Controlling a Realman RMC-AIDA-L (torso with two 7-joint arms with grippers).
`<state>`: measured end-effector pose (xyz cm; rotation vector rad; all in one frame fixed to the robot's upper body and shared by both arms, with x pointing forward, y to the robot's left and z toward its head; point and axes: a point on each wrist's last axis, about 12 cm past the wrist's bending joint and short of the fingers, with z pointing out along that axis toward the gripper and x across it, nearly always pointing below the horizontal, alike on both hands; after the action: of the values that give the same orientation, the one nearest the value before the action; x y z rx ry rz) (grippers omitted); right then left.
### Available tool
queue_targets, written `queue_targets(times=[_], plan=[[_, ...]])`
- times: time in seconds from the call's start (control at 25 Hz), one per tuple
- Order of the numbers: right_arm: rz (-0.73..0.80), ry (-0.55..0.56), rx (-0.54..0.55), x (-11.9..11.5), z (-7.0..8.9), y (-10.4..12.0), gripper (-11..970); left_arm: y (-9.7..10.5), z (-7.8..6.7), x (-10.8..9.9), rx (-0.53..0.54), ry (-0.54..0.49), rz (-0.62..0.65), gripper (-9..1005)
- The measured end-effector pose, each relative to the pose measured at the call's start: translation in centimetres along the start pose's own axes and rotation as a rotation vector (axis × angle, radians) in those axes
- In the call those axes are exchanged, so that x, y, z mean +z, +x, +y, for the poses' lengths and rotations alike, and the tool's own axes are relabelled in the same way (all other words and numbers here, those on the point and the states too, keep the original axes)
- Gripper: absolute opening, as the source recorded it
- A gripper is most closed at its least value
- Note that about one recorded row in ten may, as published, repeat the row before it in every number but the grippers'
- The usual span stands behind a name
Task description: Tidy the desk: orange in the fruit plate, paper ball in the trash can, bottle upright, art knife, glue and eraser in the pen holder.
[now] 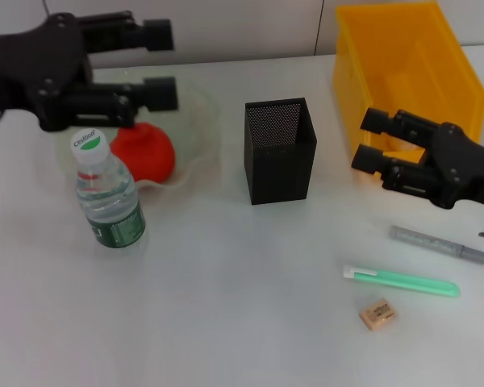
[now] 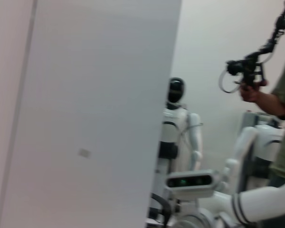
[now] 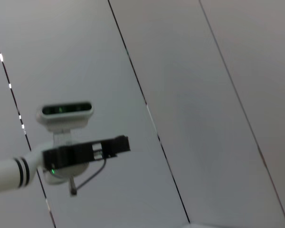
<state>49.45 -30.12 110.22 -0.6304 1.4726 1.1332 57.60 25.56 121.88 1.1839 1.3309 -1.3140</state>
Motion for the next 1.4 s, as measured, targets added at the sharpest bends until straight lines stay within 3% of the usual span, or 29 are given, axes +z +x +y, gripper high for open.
queue_targets(times=[0.24,0.4,0.72,1.08,1.4], plan=[[0.105,0.023,-0.024,0.0,-0.6,-0.1,775,0.5,-0.5,2.6,-0.029,0.106,-0.011,792],[0.123,0.033,-0.040,-0.2,-0.7,-0.3,775,0.2,-0.6,2.4,-0.027,0.109,-0.079,792],[0.148,0.042,-0.044,-0.4,-0.8,-1.1,775,1.6,-1.1,1.3,0.034,0.075,-0.039,791],[0.330,0.090,-0.047,-0.8,-1.1,-4.1,775,3.0,-1.8,0.5,0.076,0.054,-0.019,792],[0.389,0.130,-0.068,-1.0,-1.0,-5.8,776,4.2,-2.3,0.0,0.086,0.023,-0.025,791]])
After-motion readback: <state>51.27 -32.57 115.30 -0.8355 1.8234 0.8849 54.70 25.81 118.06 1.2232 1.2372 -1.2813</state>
